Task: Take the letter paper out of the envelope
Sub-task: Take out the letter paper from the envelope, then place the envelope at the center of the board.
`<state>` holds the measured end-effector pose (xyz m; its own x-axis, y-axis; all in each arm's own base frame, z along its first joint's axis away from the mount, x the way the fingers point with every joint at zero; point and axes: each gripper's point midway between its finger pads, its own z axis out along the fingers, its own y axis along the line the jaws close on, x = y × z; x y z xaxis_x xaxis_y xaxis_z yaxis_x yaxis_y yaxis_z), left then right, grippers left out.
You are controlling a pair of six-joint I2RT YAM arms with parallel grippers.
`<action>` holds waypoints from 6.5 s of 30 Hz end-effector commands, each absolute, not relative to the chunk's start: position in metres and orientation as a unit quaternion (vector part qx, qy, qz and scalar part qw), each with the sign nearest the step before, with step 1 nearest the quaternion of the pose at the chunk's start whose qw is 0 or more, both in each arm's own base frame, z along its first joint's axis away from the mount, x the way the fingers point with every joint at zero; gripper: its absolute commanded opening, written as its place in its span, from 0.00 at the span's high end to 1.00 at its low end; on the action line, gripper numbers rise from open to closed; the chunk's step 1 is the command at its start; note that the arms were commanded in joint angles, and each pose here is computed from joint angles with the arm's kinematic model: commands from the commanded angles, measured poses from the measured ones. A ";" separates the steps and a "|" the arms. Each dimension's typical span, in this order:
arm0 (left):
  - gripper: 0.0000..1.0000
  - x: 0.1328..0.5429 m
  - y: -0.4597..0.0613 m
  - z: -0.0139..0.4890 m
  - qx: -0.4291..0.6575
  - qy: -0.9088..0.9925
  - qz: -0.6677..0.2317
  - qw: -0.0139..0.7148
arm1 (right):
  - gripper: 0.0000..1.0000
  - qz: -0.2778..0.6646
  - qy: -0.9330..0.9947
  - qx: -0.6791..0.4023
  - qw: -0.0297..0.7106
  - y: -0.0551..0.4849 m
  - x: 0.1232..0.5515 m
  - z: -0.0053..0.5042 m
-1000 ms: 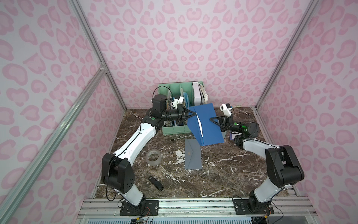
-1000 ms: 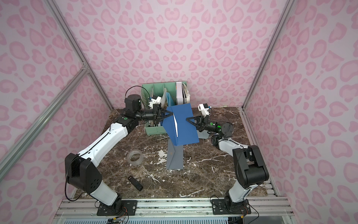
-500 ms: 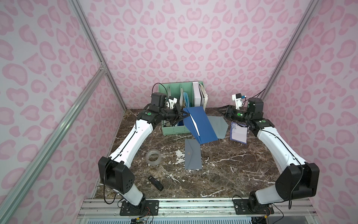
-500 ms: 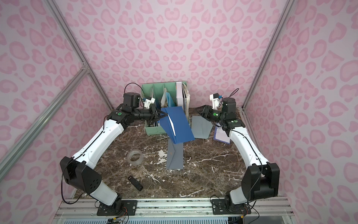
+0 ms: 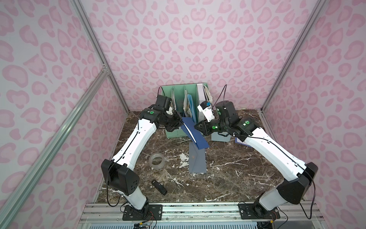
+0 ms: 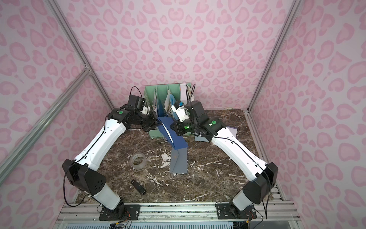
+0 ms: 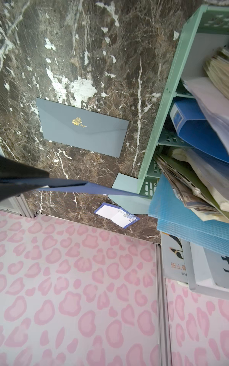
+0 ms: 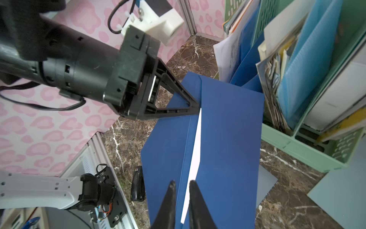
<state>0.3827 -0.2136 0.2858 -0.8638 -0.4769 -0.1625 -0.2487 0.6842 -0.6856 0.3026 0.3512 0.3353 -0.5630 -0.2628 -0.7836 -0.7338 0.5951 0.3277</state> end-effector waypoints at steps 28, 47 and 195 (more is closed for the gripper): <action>1.00 0.385 -0.226 0.295 -0.223 0.882 -0.386 0.152 | 0.78 0.123 0.842 -0.386 0.356 0.371 0.306 0.278; 1.00 0.381 -0.225 0.300 -0.229 0.879 -0.391 0.151 | 0.82 0.085 0.860 -0.383 0.325 0.364 0.311 0.253; 0.92 0.352 -0.096 0.105 -0.061 0.998 0.012 0.013 | 1.00 0.283 0.827 -0.260 0.410 0.271 0.319 0.343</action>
